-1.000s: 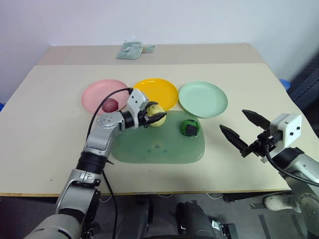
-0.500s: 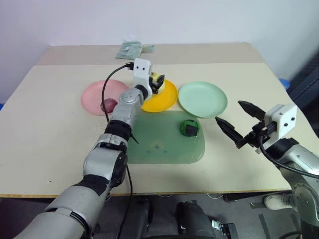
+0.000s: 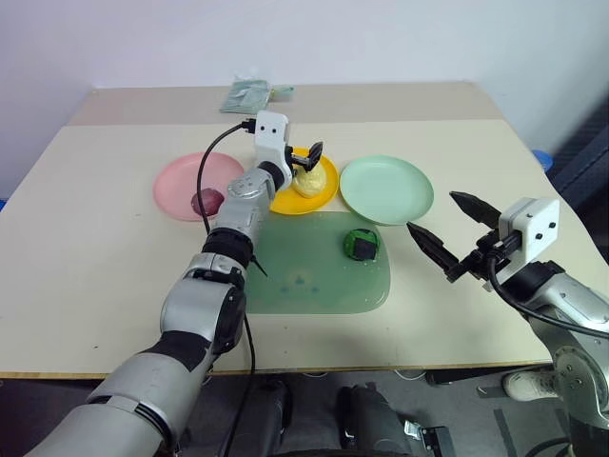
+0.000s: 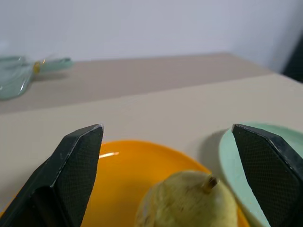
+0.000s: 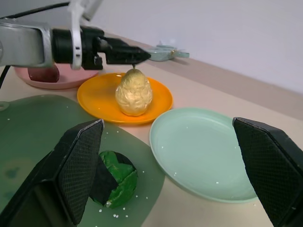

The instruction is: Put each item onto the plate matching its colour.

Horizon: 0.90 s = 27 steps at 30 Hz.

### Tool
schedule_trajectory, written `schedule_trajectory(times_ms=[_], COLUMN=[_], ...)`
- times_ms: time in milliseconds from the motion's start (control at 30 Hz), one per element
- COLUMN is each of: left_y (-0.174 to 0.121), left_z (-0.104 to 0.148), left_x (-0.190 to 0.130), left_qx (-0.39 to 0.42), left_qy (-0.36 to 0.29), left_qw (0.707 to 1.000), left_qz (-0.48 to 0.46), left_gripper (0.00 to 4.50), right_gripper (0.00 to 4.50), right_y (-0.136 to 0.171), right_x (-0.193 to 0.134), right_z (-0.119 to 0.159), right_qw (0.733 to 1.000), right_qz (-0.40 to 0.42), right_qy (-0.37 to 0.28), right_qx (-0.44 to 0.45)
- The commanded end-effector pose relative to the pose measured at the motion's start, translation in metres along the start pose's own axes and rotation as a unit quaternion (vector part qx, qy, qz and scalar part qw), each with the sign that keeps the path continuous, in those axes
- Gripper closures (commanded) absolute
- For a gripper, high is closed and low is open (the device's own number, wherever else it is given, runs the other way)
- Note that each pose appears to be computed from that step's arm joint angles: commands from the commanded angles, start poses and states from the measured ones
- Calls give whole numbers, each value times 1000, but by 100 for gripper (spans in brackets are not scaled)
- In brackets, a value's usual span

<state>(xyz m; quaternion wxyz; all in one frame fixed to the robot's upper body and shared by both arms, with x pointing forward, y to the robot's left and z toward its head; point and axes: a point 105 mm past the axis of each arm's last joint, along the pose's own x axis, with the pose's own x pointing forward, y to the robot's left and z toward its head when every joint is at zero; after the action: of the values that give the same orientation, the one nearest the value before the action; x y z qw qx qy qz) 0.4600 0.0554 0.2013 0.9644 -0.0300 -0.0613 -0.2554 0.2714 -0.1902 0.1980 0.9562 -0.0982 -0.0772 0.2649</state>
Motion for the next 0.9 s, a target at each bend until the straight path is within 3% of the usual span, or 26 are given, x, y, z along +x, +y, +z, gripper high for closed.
schedule_trajectory(times_ms=[33, 100, 267, 400, 567, 900], left_y=[-13, -21, -32, -14, 0, 3], left_z=[26, 28, 40, 28, 15, -4], left_x=[-12, -20, -79, -118, -153, -186], left_qx=[16, 13, 17, 69, 64, 80], left_qy=[-46, -52, -84, -72, -32, 12], left_qw=[997, 994, 969, 961, 945, 920], left_qz=[-62, -96, -231, -257, -320, -382], left_gripper=[7, 7, 7, 7, 7, 7], right_gripper=[0, 0, 0, 0, 0, 0], right_y=[2, 2, 11, 22, 35, 43], right_x=[2, 3, 9, 25, 45, 67], right_z=[6, 6, 0, -9, -22, -58], right_qw=[1000, 1000, 1000, 998, 994, 986], right_qz=[2, 4, 27, 61, 107, 161], right_qy=[-18, -18, -14, -8, 1, 31], right_qx=[-8, -7, 1, 7, 9, 17])
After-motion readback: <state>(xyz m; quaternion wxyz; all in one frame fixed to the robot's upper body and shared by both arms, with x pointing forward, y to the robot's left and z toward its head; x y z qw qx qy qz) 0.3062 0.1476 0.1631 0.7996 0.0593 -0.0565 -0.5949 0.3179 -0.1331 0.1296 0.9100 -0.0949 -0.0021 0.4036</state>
